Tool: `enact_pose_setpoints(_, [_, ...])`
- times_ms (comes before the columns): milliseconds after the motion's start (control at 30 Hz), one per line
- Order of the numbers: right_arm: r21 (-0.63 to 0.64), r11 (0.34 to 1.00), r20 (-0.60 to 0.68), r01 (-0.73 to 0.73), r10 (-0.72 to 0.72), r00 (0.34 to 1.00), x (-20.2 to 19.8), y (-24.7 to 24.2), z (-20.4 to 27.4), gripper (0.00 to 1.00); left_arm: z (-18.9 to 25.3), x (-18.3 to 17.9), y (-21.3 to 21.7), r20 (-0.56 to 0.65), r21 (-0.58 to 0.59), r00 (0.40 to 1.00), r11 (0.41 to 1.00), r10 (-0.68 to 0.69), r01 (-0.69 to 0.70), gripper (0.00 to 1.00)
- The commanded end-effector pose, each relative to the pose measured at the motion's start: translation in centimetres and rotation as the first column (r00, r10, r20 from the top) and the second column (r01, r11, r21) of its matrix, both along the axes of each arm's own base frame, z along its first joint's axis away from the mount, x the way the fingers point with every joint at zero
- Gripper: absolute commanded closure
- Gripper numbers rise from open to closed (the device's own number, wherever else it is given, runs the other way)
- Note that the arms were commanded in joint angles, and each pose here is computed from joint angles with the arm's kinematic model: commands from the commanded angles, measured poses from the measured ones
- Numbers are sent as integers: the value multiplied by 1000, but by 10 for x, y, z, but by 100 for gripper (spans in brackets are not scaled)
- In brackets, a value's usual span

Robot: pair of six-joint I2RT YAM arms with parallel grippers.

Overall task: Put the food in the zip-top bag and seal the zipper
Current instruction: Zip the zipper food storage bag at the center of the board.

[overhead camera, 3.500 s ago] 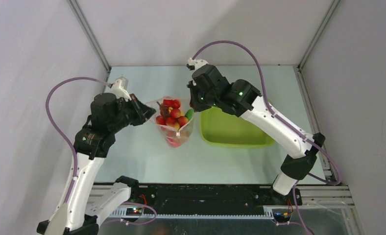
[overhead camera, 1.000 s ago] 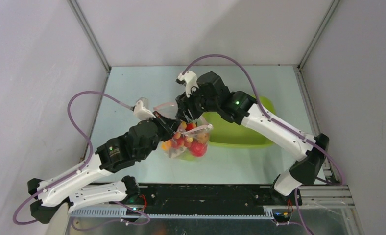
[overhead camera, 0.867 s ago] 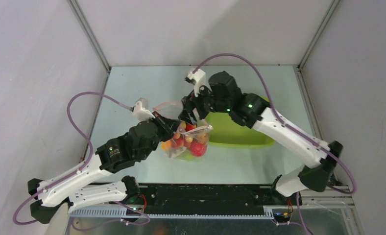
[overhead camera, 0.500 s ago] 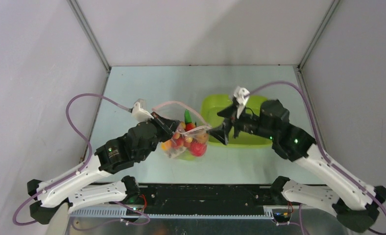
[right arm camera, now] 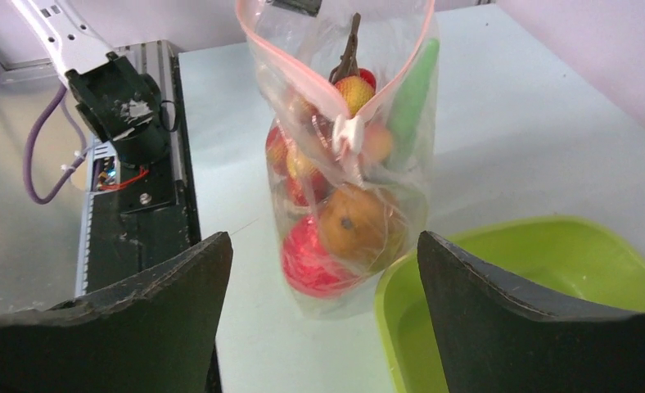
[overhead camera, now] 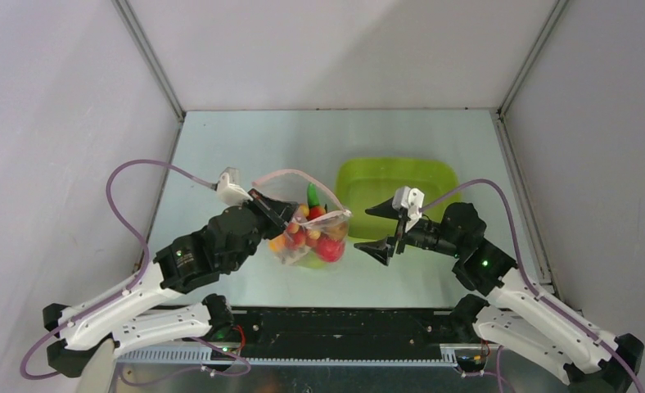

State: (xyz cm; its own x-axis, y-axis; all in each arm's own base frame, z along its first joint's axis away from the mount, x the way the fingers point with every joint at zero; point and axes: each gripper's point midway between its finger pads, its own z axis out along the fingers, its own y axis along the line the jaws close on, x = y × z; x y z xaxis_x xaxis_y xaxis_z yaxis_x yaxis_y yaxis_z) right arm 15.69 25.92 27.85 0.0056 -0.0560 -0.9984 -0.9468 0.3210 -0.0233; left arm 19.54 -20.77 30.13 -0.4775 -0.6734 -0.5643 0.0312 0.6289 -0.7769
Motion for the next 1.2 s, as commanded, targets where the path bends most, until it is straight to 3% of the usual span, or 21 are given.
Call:
enact_pose_setpoints(0, [102,993,167,-65,47,985,10,12,31,14,15,1,-3,23,-75,1000,997,8,-6,100])
enact_pose_setpoints(267, [75,988,219,-138,119,968,22,27,21,15,13,0,-5,18,-72,1000,997,-5,6,100])
enact_pose_setpoints(667, [73,981,166,-178,164,972,27,39,7,22,15,1,-3,24,-74,1000,997,9,-7,100])
enact_pose_setpoints(967, [106,976,141,-188,172,975,28,46,10,41,13,1,-2,19,-81,1000,997,15,-13,100])
enact_pose_setpoints(1167, [119,974,144,-194,176,974,26,46,14,64,12,0,1,19,-89,1000,996,20,-18,100])
